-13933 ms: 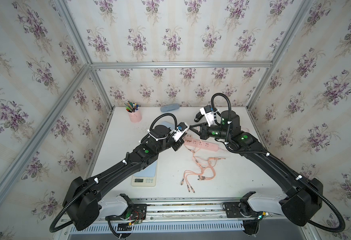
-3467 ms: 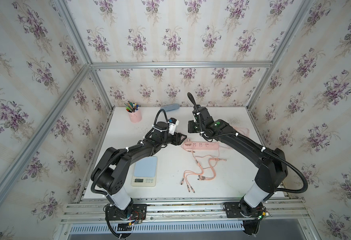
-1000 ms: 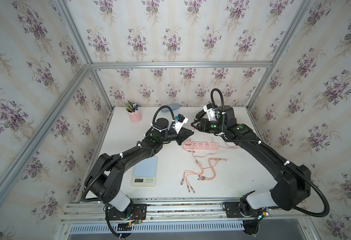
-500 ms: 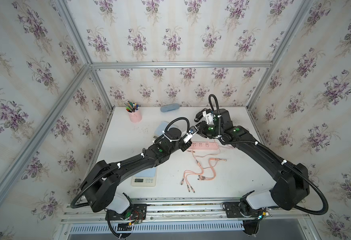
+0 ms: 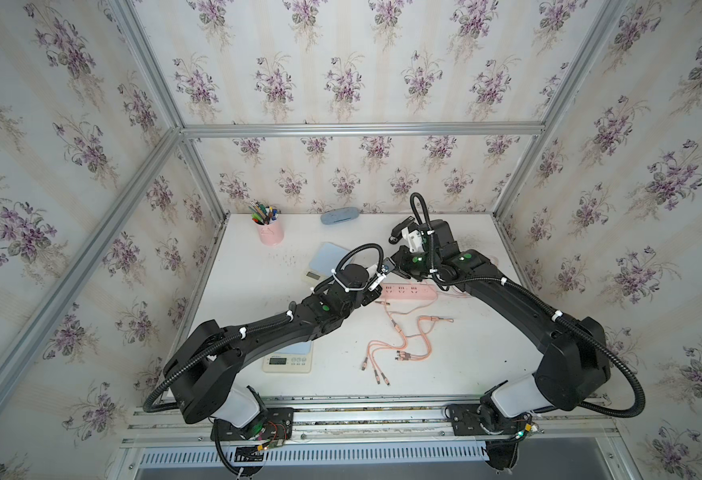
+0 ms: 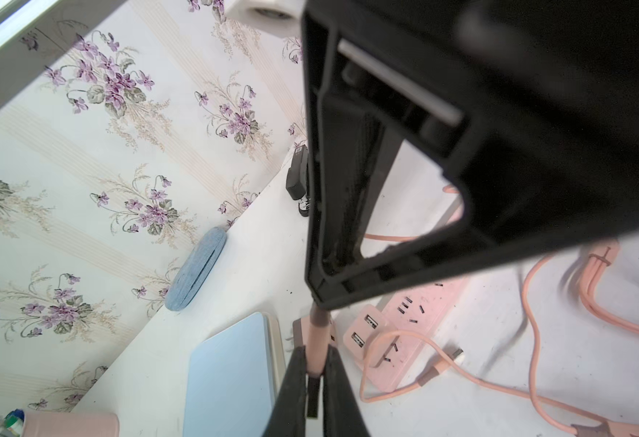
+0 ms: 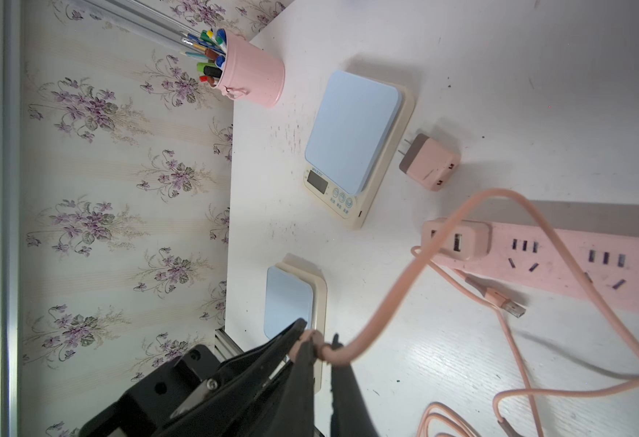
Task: Charge the electronic scale
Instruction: Adjust the charging cable.
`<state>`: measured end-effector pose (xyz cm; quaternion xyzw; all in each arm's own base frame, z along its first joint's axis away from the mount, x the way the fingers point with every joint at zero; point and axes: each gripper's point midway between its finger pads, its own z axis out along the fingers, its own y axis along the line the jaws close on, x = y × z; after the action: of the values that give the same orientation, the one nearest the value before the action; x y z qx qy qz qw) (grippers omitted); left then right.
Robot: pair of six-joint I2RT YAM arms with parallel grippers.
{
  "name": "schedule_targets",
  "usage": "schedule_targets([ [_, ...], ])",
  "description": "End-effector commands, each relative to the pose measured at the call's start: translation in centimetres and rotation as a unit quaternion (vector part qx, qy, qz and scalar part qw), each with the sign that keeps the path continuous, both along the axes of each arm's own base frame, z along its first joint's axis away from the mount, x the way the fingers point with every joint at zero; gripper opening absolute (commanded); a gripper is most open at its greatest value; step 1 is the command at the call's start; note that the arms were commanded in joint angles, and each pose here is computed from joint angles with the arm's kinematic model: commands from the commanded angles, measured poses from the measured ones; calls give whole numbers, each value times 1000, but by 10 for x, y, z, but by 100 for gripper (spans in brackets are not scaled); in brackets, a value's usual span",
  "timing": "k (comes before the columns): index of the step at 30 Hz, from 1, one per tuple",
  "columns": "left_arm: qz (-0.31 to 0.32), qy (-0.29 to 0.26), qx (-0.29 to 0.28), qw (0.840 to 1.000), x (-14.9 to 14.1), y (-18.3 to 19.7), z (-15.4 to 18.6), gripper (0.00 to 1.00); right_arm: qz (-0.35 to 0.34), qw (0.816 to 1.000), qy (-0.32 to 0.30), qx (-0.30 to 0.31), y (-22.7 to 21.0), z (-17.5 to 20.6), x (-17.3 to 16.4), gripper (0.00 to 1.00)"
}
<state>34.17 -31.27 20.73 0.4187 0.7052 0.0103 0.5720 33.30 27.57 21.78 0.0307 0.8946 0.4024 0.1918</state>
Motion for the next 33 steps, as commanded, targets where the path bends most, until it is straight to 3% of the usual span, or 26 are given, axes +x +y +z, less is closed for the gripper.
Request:
schedule_targets([
  [1,-56,-72,43,995,-9,-15,14,0,3,1000,13,20,9,2,-2,0],
  [3,-53,-76,43,995,-8,-14,14,0,3,999,20,30,11,2,-2,0],
  [5,-50,-76,47,995,-7,-13,12,0,1,999,24,40,13,2,-2,19],
  [7,-52,-77,51,994,-7,-14,11,0,-3,998,27,50,14,2,-2,24],
  [10,-53,-77,52,994,-6,-16,9,0,-7,998,31,55,15,0,-1,18],
  [13,-52,-78,54,994,-6,-17,9,0,-11,998,33,61,15,-1,-1,19],
  [15,-50,-78,54,994,-5,-16,8,0,-7,997,36,63,17,-2,-2,14],
  [18,-50,-79,54,994,-6,-17,9,0,-5,997,43,62,18,-7,-4,13],
  [21,-51,-85,52,994,-7,-17,10,0,-3,997,47,63,18,-12,-6,0],
  [25,-57,-93,46,993,-11,-18,11,4,-5,997,31,65,17,-11,-4,0],
  [27,-62,-89,33,994,-14,-17,13,15,-4,998,1,66,15,-4,-2,0],
  [29,-71,-78,8,994,-18,-18,17,48,-1,997,-44,64,12,5,1,0],
  [30,-83,-61,-13,995,-20,-18,18,60,3,996,-70,58,9,9,1,0],
  [33,-151,47,-89,983,-30,-19,16,68,31,989,-141,27,5,20,2,0],
])
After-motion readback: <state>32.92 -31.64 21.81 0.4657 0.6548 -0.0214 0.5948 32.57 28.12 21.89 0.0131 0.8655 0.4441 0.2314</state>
